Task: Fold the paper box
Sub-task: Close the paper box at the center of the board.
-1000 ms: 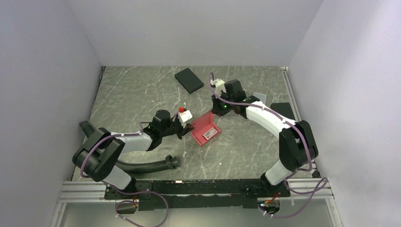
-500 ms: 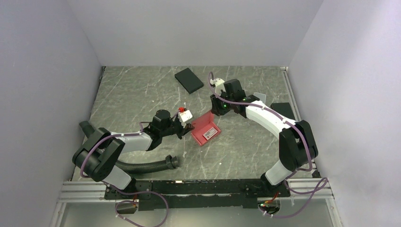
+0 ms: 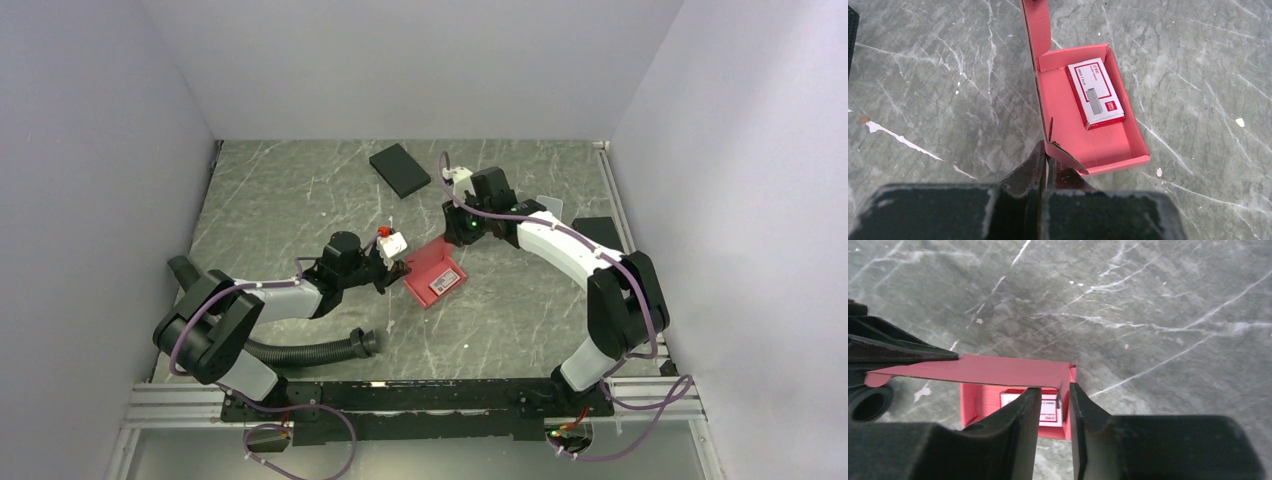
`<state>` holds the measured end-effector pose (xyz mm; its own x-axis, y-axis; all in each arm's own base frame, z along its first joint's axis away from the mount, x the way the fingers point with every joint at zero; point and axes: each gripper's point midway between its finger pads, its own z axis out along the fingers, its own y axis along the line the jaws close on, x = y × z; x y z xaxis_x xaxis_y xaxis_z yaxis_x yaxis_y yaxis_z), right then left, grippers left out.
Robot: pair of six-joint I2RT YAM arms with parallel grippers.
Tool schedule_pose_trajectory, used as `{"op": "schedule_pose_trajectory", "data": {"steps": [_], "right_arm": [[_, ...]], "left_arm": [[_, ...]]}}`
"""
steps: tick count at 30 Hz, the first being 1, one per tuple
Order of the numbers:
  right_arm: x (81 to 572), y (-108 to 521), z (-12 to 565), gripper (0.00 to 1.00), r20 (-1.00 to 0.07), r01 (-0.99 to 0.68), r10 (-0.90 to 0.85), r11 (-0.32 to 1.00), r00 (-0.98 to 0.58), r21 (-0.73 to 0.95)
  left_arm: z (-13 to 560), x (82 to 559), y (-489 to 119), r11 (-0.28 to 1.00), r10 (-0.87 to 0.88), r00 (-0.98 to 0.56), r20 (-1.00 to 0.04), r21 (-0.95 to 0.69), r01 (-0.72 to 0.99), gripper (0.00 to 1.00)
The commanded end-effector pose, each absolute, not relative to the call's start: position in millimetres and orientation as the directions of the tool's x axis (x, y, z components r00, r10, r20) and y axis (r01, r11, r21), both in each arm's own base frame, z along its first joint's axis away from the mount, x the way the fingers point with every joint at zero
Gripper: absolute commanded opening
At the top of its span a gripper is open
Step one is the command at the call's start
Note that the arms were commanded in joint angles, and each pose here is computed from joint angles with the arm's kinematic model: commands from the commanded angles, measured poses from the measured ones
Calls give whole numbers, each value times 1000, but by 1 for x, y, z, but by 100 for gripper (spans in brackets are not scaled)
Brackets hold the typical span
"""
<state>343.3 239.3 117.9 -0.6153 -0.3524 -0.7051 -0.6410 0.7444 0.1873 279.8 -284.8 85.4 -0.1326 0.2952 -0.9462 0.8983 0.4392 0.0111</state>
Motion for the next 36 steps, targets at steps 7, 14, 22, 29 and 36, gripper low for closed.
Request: {"op": "schedule_pose_trajectory", "data": {"steps": [7, 14, 22, 29, 36], "right_arm": [[332, 243, 197, 62, -820, -782, -359, 602, -446, 162], [325, 216, 210, 67, -855, -871, -411, 483, -317, 91], [332, 209, 193, 54, -837, -841, -376, 514, -399, 170], [339, 218, 164, 50, -790, -789, -373, 576, -485, 213], [346, 222, 144, 42, -758, -751, -400, 636, -516, 176]], "left_arm": [[110, 286, -286, 425, 295, -22, -955, 111, 898, 0], [107, 285, -284, 377, 337, 73, -939, 206, 903, 0], [103, 286, -285, 356, 340, 94, -936, 220, 908, 0], [103, 287, -287, 357, 333, 85, -939, 209, 911, 0], [103, 288, -287, 358, 331, 84, -940, 207, 910, 0]]}}
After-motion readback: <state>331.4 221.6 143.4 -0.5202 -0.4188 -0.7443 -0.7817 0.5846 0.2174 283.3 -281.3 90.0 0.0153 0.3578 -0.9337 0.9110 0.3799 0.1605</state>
